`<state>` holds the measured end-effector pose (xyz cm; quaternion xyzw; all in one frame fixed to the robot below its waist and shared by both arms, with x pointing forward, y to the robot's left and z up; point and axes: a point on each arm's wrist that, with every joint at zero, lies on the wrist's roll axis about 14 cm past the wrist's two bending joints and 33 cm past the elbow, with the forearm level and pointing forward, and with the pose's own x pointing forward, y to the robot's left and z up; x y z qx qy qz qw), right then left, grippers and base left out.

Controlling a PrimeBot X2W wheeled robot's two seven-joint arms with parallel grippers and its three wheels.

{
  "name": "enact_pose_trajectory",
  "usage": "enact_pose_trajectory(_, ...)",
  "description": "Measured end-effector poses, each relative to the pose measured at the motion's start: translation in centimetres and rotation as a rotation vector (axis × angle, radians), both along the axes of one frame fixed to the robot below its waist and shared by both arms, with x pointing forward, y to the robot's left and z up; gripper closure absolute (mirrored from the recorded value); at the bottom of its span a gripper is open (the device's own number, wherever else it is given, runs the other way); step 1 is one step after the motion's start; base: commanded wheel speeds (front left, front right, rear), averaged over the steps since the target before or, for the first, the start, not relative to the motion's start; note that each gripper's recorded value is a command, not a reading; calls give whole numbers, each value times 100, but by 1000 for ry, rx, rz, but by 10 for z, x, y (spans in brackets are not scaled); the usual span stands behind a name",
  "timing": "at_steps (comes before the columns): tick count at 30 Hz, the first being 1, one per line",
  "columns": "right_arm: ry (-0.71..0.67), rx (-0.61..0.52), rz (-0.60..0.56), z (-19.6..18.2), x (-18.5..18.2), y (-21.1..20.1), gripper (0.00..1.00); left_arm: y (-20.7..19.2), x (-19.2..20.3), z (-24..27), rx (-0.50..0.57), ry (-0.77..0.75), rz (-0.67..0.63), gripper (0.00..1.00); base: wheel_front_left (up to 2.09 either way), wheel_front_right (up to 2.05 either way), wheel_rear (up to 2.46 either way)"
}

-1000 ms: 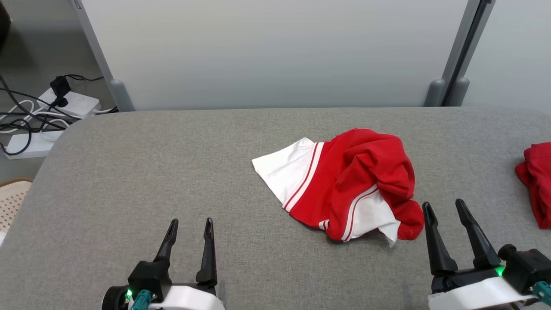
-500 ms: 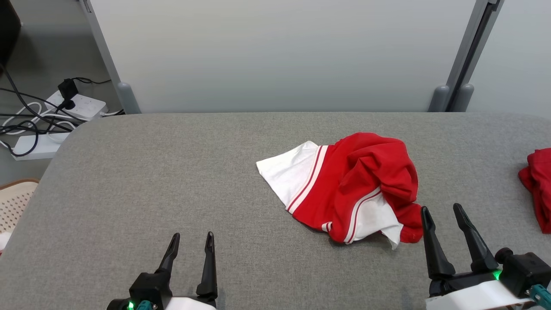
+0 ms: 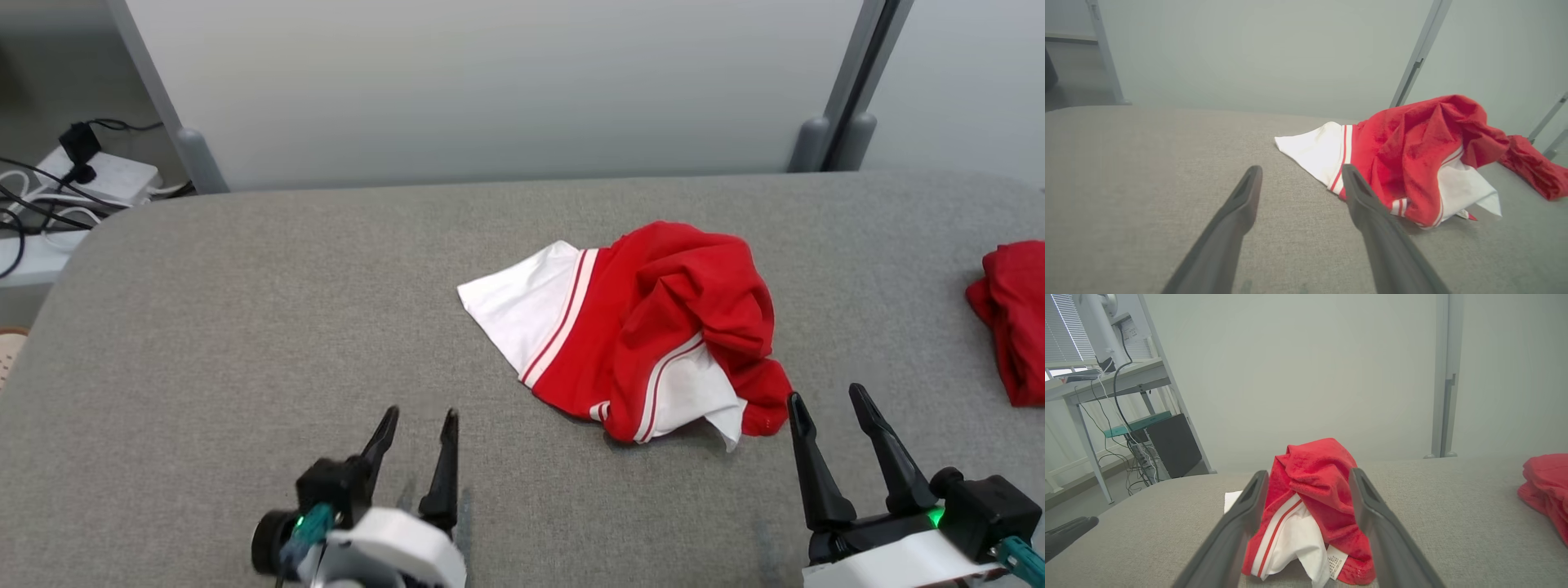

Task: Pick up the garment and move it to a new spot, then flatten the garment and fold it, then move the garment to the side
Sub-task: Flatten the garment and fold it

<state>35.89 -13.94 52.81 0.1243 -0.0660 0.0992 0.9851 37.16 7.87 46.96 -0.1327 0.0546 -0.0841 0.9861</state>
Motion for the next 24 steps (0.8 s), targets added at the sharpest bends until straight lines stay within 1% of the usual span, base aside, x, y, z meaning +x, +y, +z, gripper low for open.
enact_pose_trajectory(4,14,-3,-4,-5,8,-2,0,-22,22,-4,0,35,-83,0,0,0,0)
enact_pose_trajectory(5,14,-3,-4,-5,8,-2,0,-22,22,-4,0,35,-83,0,0,0,0)
enact_pose_trajectory(7,12,-8,-8,-4,16,-5,0,-39,36,-7,-24,61,-130,0,0,0,0)
enact_pose_trajectory(8,12,-8,-8,-4,16,-5,0,-39,36,-7,-24,61,-130,0,0,0,0)
enact_pose_trajectory(12,23,-12,-10,-9,26,-6,0,-67,50,-21,-24,123,-213,0,0,0,0)
enact_pose_trajectory(16,29,-18,-21,-11,31,-11,0,-77,57,-33,-5,166,-238,0,0,0,0)
enact_pose_trajectory(19,34,-25,-30,-13,35,-15,0,-85,61,-48,43,223,-262,0,0,0,0)
enact_pose_trajectory(21,35,-29,-35,-14,37,-18,0,-88,62,-61,103,262,-279,0,0,0,0)
enact_pose_trajectory(24,32,-31,-42,-13,40,-20,0,-90,65,-71,156,290,-287,0,0,0,0)
